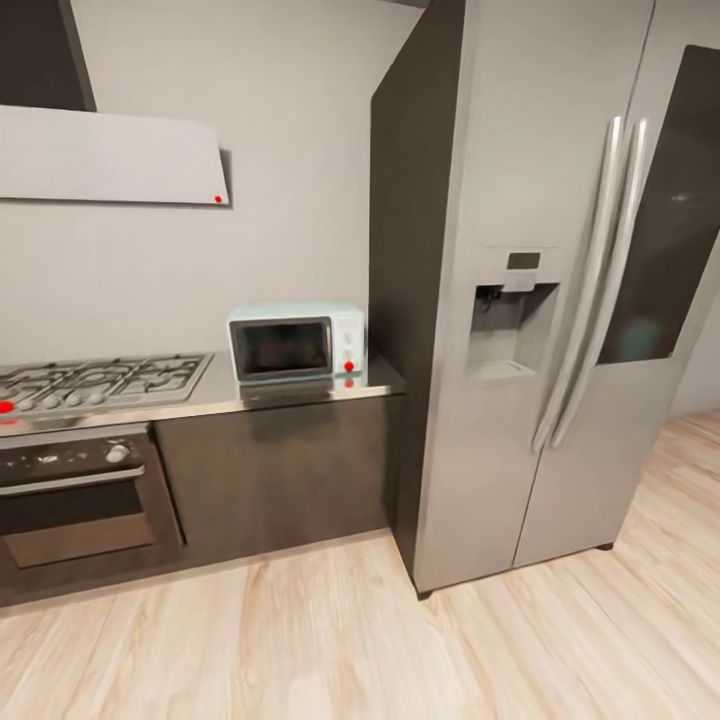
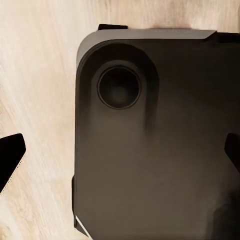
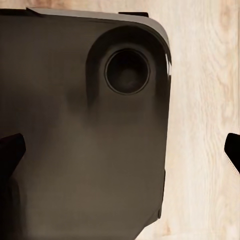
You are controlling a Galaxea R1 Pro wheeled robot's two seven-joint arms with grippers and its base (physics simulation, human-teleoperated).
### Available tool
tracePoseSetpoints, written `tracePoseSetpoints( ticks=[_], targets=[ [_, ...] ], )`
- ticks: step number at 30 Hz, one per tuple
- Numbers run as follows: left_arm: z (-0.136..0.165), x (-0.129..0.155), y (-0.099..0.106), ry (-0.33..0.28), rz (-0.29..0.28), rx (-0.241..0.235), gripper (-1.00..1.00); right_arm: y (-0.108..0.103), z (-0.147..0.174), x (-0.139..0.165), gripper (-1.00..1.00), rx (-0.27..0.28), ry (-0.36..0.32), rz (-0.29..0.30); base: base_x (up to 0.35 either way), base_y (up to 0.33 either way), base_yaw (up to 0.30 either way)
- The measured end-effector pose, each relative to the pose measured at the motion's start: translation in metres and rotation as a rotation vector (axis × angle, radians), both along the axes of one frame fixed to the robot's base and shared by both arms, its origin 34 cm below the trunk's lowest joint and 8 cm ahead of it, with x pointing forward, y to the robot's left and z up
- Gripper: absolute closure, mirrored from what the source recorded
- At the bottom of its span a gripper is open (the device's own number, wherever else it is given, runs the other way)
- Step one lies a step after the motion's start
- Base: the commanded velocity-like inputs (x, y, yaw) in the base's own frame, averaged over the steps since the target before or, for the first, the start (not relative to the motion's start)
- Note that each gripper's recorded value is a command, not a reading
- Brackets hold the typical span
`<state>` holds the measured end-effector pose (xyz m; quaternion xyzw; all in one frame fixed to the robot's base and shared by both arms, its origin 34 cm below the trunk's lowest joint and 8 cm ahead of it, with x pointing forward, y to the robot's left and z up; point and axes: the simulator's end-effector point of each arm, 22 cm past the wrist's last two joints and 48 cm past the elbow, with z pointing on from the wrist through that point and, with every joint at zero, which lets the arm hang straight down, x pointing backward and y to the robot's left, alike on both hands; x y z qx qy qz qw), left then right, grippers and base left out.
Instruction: In the kitchen, take the popcorn bag from the countertop, put it into the microwave, and heat it until the popcorn is cooked so the cooked popcorn ends up inside the bag.
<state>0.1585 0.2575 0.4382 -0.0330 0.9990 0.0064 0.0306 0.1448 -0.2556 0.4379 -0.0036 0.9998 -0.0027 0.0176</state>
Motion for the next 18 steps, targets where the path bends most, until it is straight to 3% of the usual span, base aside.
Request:
tracePoseSetpoints(
  ticks=[4,9,18],
  targets=[
    [0.0000,0.0000,0.0006,0.000,0.000,0.001,-1.00,0.0014,0.0000,0.0001,-1.00,0.002,0.000,0.000,0.278,0.000,0.046],
    [0.0000,0.0002,0.0008,-0.001,0.000,0.001,-1.00,0.0010,0.0000,0.0003,-1.00,0.001,-0.001,0.000,0.245,0.000,0.227],
    [-0.0001,0.0004,0.0008,-0.001,0.001,0.001,-1.00,0.0010,-0.0001,0.0003,-1.00,0.001,0.000,0.000,0.037,0.000,0.267]
  ],
)
